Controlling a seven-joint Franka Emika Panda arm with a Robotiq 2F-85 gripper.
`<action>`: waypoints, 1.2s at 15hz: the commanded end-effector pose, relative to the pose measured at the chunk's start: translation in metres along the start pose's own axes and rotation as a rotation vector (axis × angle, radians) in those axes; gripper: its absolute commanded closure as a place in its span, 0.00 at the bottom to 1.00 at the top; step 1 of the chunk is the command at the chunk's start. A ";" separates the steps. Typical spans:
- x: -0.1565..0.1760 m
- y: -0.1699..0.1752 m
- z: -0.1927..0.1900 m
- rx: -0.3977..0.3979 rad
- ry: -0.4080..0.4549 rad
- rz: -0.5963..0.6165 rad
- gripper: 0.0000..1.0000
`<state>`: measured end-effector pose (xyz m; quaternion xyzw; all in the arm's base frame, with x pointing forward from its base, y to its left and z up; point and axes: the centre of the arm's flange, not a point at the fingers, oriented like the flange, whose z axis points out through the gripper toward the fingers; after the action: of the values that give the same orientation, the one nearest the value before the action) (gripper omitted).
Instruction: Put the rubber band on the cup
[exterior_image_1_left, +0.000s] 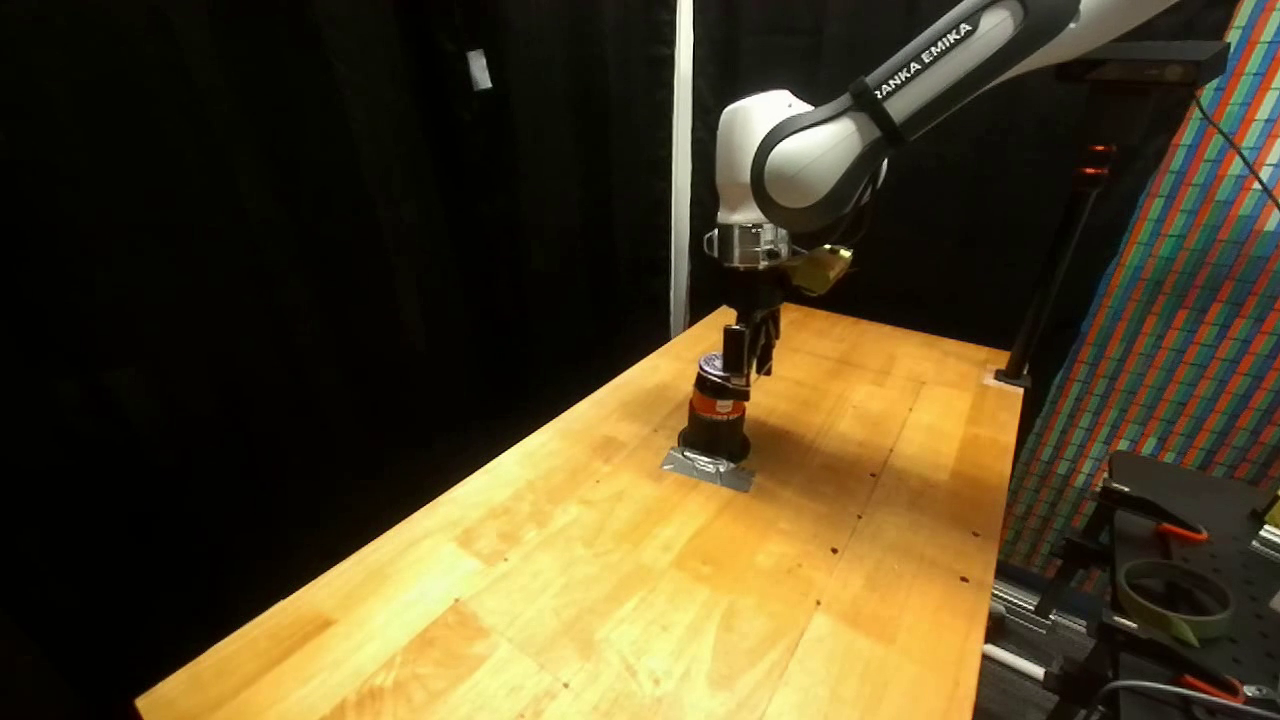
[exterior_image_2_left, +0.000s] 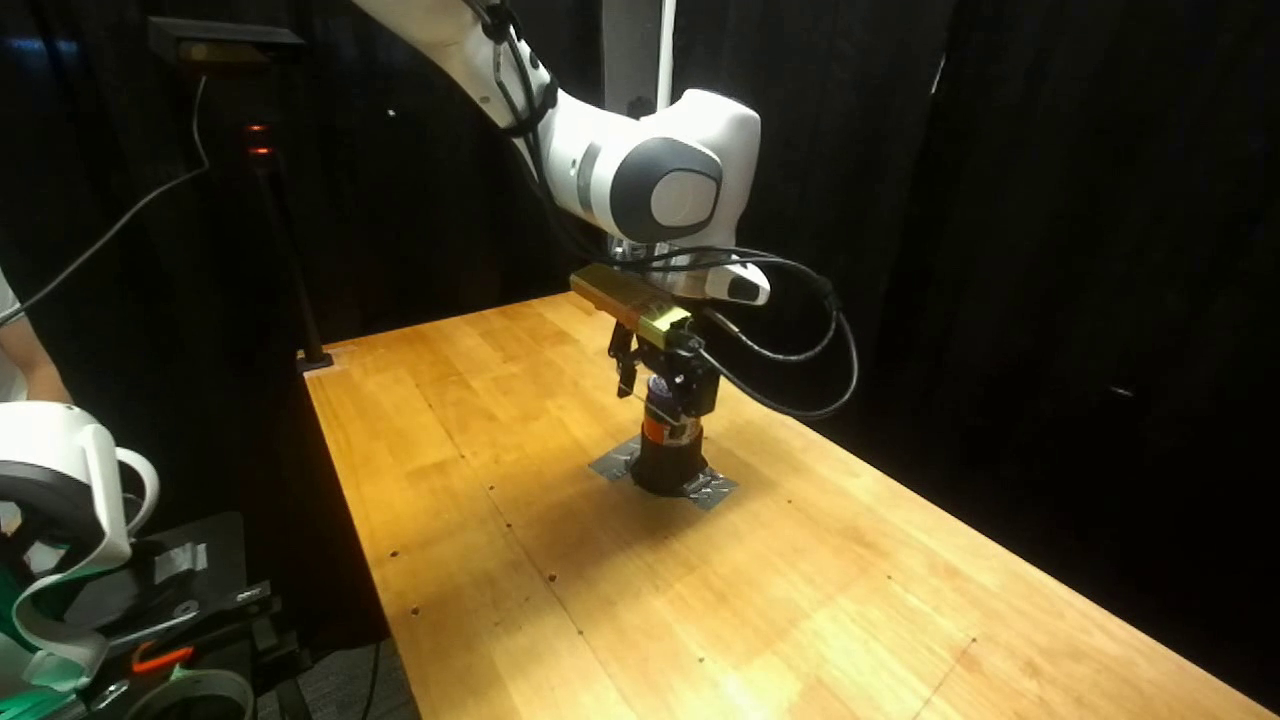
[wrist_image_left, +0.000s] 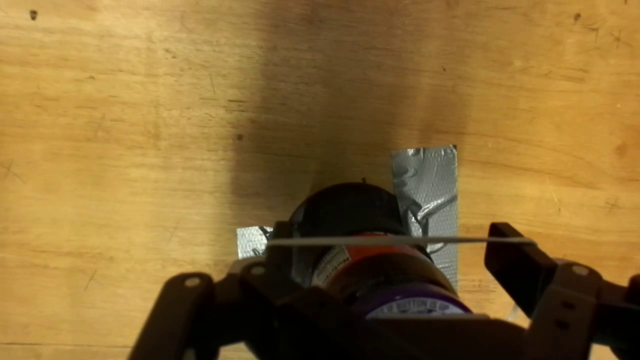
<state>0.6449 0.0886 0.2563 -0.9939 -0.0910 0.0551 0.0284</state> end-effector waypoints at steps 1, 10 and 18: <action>-0.019 0.002 0.012 0.004 -0.014 -0.010 0.00; -0.026 0.009 0.024 0.017 0.034 -0.008 0.00; -0.067 0.017 0.008 0.063 0.166 -0.044 0.73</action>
<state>0.6184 0.0694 0.2410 -0.9940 -0.0988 0.0114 0.0452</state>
